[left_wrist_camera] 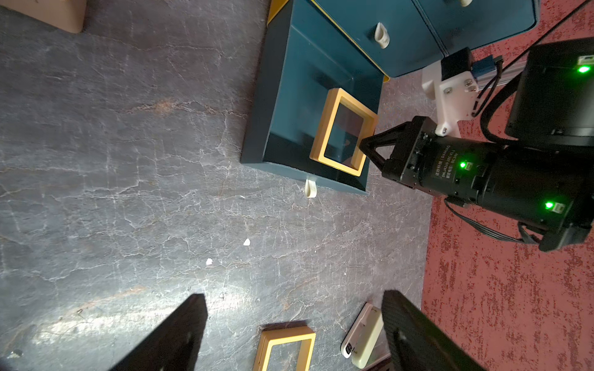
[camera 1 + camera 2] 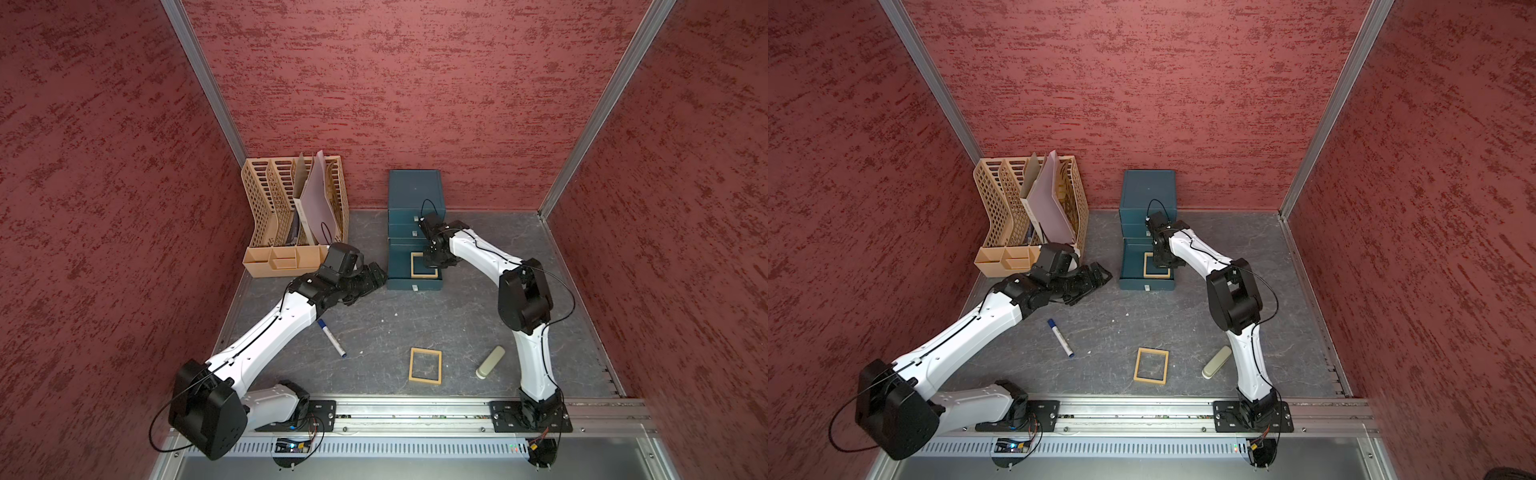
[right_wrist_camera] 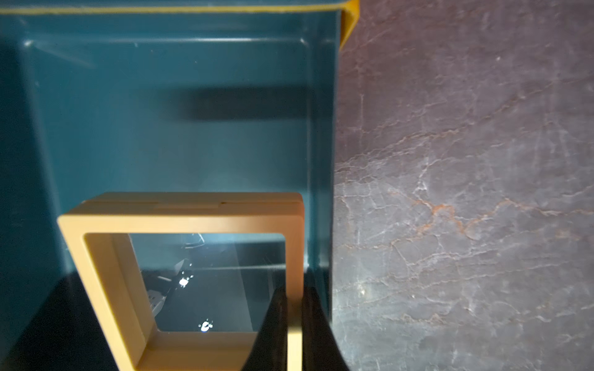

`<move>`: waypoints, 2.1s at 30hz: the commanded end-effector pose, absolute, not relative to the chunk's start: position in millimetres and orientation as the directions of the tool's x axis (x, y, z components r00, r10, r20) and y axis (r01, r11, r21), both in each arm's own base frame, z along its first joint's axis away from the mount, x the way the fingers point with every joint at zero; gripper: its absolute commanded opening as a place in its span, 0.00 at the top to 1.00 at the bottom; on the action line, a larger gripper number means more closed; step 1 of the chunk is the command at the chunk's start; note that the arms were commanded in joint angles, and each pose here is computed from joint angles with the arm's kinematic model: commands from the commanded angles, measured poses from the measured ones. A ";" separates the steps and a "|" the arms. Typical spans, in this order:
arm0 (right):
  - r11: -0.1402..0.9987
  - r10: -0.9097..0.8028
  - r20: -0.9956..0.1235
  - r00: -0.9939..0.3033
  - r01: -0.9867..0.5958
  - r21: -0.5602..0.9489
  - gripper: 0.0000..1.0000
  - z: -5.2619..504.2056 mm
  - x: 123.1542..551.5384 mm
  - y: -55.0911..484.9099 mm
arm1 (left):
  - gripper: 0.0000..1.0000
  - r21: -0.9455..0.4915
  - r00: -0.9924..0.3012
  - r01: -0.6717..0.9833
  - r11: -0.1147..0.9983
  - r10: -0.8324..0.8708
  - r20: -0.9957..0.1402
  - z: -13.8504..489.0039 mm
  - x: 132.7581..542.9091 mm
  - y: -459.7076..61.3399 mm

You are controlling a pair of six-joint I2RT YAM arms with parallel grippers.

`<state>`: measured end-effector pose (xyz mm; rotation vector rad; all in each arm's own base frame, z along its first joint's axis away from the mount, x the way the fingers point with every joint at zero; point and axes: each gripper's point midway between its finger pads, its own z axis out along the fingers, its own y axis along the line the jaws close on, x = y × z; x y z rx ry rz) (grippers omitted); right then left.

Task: Place the brooch boxes into the drawer by color
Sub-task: Place the brooch box in the drawer.

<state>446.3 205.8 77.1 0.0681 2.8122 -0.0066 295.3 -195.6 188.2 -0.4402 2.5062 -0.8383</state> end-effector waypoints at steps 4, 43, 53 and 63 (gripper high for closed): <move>0.998 0.054 -0.341 -0.938 0.059 -0.007 1.00 76.0 458.1 205.5 | 0.11 -0.632 -0.834 -0.143 0.762 -0.437 -0.337 199.2 297.5 -195.7; 0.998 0.058 -0.246 -0.967 0.047 0.051 0.77 41.3 455.8 223.9 | 0.11 -0.633 -0.833 -0.132 0.763 -0.432 -0.346 203.7 298.5 -197.0; 0.995 0.072 -0.322 -0.944 0.047 0.083 0.60 73.1 464.9 226.1 | 0.11 -0.630 -0.832 -0.133 0.765 -0.431 -0.348 204.7 298.2 -196.3; 0.984 0.107 -0.436 -0.893 0.031 0.178 0.60 149.2 470.1 232.4 | 0.11 -0.628 -0.834 -0.134 0.766 -0.429 -0.346 202.2 297.4 -196.5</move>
